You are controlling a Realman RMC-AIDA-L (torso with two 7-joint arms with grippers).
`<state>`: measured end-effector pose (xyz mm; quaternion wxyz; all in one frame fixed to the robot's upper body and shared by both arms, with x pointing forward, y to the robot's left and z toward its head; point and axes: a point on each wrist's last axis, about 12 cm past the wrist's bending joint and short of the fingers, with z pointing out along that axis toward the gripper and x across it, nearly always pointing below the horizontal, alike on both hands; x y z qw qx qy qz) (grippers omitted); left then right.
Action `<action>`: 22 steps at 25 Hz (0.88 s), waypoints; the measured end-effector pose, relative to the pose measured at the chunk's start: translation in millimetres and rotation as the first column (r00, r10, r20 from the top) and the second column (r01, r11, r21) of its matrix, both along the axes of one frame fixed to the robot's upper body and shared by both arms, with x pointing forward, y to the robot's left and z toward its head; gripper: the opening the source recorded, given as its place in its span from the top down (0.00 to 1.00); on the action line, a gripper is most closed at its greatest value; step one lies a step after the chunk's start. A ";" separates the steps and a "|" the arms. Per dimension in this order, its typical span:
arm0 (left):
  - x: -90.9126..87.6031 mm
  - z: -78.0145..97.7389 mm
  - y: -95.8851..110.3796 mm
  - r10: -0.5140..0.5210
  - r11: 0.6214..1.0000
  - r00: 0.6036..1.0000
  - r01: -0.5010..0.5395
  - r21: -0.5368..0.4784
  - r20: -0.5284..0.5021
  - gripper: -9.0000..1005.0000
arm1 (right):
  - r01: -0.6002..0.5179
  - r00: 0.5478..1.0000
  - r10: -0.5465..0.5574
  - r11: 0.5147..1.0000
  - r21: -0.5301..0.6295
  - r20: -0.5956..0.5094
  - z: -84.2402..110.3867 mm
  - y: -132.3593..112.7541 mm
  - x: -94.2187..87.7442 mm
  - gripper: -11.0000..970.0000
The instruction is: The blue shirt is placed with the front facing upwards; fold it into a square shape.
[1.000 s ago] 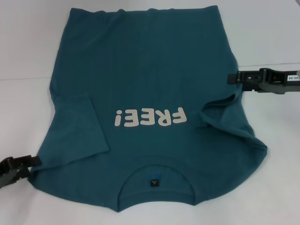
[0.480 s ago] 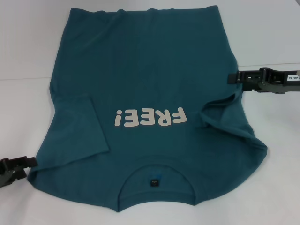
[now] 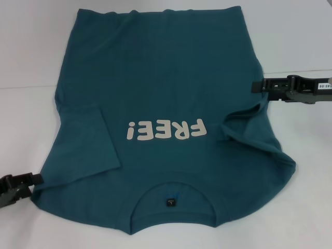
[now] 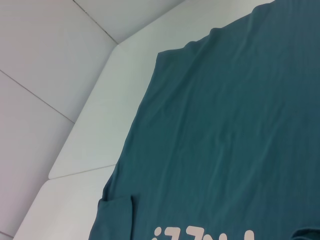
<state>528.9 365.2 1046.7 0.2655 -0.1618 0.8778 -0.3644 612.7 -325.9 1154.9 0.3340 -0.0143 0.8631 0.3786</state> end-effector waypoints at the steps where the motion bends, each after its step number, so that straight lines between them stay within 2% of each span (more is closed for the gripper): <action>1: -0.2 -0.5 -0.8 -0.005 1.000 1.000 0.005 0.002 -0.003 0.42 | 0.000 1.000 0.000 1.000 0.000 0.000 0.0 0.0 0.0 0.18; 13: -1.8 0.6 -9.6 -0.073 0.997 0.997 0.073 -0.018 -0.018 0.42 | 0.000 1.000 0.000 1.000 -0.001 0.000 -0.3 -0.3 -0.3 0.18; 22: 7.6 4.2 -23.1 -0.111 0.994 0.994 0.111 -0.024 -0.005 0.42 | 0.001 1.000 -0.001 1.000 -0.001 -0.001 -0.8 -0.8 -0.8 0.18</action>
